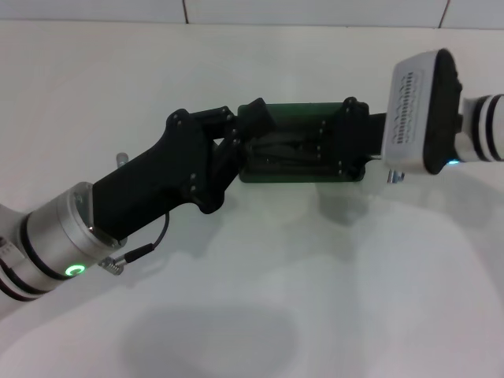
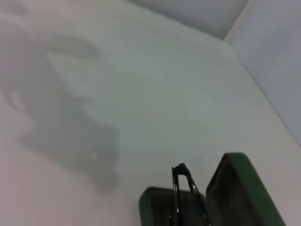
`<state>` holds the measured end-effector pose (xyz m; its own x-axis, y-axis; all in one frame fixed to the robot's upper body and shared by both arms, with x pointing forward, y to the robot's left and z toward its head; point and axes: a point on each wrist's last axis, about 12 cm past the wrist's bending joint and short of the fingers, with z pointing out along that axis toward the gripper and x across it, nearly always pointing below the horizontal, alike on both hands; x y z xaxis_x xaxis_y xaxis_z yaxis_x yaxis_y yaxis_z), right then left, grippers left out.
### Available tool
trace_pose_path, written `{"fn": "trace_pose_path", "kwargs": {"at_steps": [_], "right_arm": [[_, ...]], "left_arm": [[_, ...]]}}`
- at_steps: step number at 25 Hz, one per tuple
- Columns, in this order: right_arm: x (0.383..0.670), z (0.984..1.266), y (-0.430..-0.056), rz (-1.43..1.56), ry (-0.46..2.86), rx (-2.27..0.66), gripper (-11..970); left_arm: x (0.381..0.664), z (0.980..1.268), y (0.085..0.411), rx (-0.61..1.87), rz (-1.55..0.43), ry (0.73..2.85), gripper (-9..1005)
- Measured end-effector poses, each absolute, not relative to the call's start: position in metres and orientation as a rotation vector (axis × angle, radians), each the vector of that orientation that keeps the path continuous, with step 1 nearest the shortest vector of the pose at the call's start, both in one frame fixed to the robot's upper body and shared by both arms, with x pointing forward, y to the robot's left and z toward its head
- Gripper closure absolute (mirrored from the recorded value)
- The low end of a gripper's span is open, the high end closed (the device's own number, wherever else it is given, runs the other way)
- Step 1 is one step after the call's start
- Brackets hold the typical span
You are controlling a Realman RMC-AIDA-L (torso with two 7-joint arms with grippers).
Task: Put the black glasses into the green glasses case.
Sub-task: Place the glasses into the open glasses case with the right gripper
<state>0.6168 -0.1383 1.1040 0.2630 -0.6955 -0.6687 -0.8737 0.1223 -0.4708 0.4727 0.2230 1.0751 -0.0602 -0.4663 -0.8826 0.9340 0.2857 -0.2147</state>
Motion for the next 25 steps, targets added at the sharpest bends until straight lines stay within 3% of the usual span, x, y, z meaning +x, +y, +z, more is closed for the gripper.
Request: {"fn": "trace_pose_path", "kwargs": {"at_steps": [25], "right_arm": [[0.6156, 1.0950, -0.1281, 0.138, 1.469, -1.648, 909]], "left_arm": [[0.4709, 1.0736, 0.2239, 0.551, -1.244, 1.105, 940]]}}
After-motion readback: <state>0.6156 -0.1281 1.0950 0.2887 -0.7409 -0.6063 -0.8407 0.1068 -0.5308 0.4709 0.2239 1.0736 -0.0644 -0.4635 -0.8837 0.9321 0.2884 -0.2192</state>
